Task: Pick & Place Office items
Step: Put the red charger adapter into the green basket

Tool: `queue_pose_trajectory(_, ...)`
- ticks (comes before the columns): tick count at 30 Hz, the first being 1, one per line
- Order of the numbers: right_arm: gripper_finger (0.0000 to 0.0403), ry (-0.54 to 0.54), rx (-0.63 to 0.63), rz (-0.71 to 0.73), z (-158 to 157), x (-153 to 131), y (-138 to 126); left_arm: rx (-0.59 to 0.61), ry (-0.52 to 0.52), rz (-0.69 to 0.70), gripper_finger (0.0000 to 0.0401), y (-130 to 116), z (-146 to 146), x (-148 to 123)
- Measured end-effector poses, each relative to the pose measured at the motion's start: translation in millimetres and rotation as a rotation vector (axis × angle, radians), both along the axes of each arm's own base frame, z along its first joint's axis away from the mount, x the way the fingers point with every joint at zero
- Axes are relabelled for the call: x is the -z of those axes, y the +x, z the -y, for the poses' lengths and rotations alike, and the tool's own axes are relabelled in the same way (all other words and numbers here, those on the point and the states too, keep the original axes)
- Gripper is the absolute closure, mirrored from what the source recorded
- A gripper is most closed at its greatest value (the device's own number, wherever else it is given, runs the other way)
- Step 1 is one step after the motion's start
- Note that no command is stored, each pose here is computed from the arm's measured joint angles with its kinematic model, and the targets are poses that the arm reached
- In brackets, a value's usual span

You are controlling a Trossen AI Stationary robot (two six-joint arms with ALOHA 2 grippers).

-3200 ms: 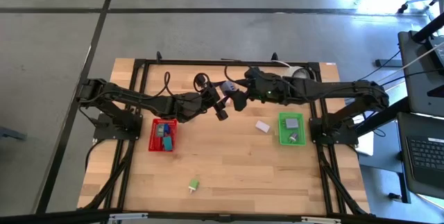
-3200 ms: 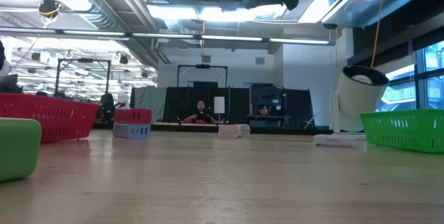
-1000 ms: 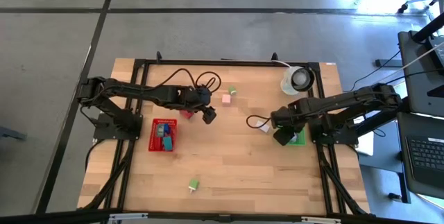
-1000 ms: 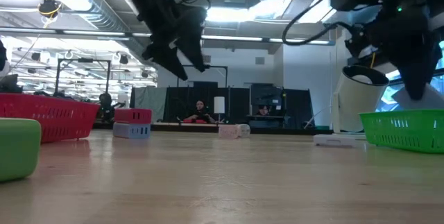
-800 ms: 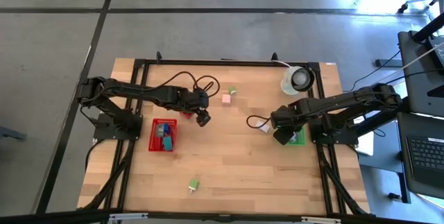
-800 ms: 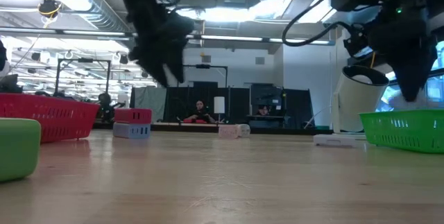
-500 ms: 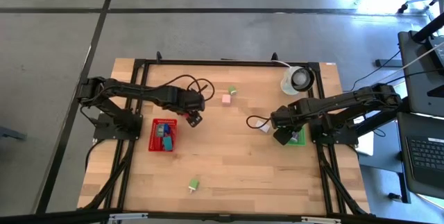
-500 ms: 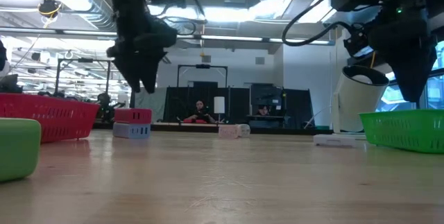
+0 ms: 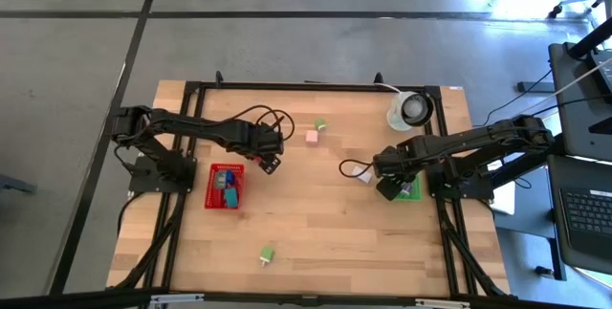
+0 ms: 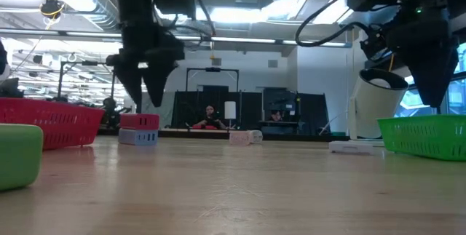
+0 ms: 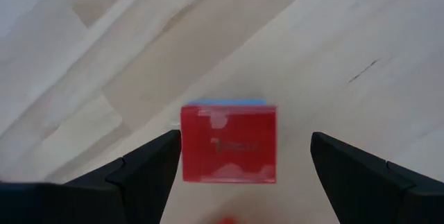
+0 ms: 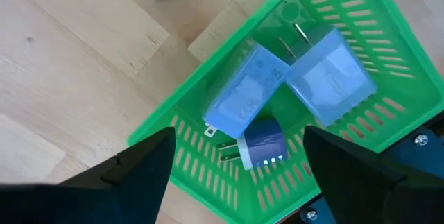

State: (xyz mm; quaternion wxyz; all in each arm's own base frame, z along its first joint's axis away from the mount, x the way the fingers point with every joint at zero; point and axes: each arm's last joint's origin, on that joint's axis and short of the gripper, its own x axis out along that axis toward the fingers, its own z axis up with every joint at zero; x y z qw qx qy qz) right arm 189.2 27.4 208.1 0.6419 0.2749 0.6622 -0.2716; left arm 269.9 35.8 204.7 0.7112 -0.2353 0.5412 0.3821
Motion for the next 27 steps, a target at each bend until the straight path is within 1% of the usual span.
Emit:
queue_pose_trajectory(4, 0.0082, 0.002, 0.000, 0.010, -0.1, 0.0, 0.9, 0.015, -0.002, -0.032, 0.0082, 3.1, -2.6, 7.5)
queue_pose_trajectory(8, 0.0083, 0.004, 0.000, 0.024, -0.3, 0.0, 2.3, 0.002, -0.009, -0.055, 0.0083, 4.3, -7.1, 13.5)
queue_pose_trajectory(14, 0.0083, 0.014, 0.000, 0.040, -0.8, -0.1, 3.9, 0.001, -0.046, -0.081, 0.0083, 6.2, -9.9, 21.2)
queue_pose_trajectory(20, 0.0083, 0.014, 0.000, 0.044, -0.8, -0.1, 4.3, 0.002, -0.052, -0.084, 0.0086, 7.1, -10.0, 23.0)
queue_pose_trajectory(23, 0.0083, 0.014, -0.001, 0.044, -0.8, -0.1, 4.3, -0.003, -0.066, -0.083, 0.0105, 6.8, -11.5, 23.1)
queue_pose_trajectory(27, 0.0083, 0.014, -0.001, 0.044, -0.8, -0.1, 4.3, -0.013, -0.080, -0.079, 0.0151, 6.4, -14.6, 22.9)
